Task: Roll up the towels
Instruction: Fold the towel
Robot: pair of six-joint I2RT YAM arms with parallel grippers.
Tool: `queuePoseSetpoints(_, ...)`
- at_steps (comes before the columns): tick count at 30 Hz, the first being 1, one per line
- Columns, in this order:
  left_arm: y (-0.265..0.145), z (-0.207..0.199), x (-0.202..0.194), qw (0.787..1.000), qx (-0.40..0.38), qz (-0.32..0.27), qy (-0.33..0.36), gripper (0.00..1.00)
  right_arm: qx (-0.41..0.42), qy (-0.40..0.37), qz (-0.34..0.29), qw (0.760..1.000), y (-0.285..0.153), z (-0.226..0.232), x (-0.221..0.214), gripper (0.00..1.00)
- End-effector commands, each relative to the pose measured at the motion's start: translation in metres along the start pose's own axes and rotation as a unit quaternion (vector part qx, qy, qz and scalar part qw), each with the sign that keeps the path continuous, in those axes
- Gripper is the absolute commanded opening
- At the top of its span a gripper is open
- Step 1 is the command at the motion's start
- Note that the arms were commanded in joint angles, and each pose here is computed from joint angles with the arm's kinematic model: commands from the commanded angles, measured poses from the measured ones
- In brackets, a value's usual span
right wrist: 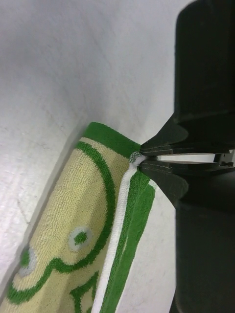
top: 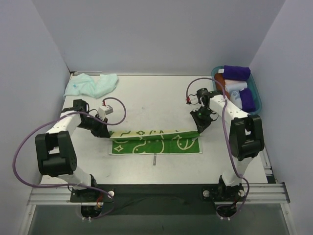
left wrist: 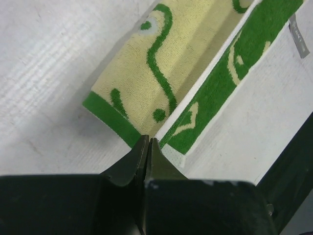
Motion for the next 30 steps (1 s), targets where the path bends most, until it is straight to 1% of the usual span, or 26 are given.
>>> queuePoseSetpoints(1, -0.002, -0.001, -0.013, 1.000, -0.004, 0.016, 0.014, 0.00, 0.006, -0.010, 0.004, 1.000, -0.004, 0.005, -0.016, 0.00)
queuePoseSetpoints(5, 0.008, 0.001, -0.018, 1.000, -0.014, 0.017, 0.007, 0.00, 0.029, -0.007, 0.016, 0.999, 0.008, 0.016, -0.019, 0.00)
queuePoseSetpoints(9, 0.014, 0.005, -0.017, 1.000, -0.015, 0.024, -0.004, 0.00, 0.029, -0.009, 0.021, 0.999, 0.014, 0.021, -0.017, 0.00)
queuePoseSetpoints(13, 0.016, 0.007, -0.017, 0.999, -0.002, 0.042, -0.001, 0.00, 0.024, -0.009, 0.014, 1.000, 0.008, 0.021, -0.015, 0.00)
queuePoseSetpoints(17, 0.007, 0.007, -0.014, 0.999, 0.013, 0.046, 0.013, 0.00, 0.013, -0.016, 0.004, 1.000, -0.005, 0.019, -0.016, 0.00)
queuePoseSetpoints(19, -0.001, 0.004, -0.009, 0.999, 0.018, 0.039, 0.021, 0.00, 0.009, -0.021, 0.003, 1.000, -0.010, 0.019, -0.018, 0.00)
queuePoseSetpoints(23, -0.015, -0.010, -0.002, 0.999, 0.009, 0.037, 0.032, 0.00, 0.005, -0.026, -0.006, 1.000, -0.023, 0.020, -0.020, 0.00)
queuePoseSetpoints(30, -0.019, -0.019, -0.017, 0.997, 0.002, 0.067, 0.045, 0.00, 0.012, -0.031, 0.002, 0.999, -0.026, 0.025, -0.031, 0.00)
Point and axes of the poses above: each gripper's point midway between its finger pads, its own y axis out along the fingers, its own z axis along the line the jaws close on, x = y × z, the point moved 5 cm from there along -y, back along the fingers, and after that the axes turned 6 degrees about -y, right-handed, at the moved point
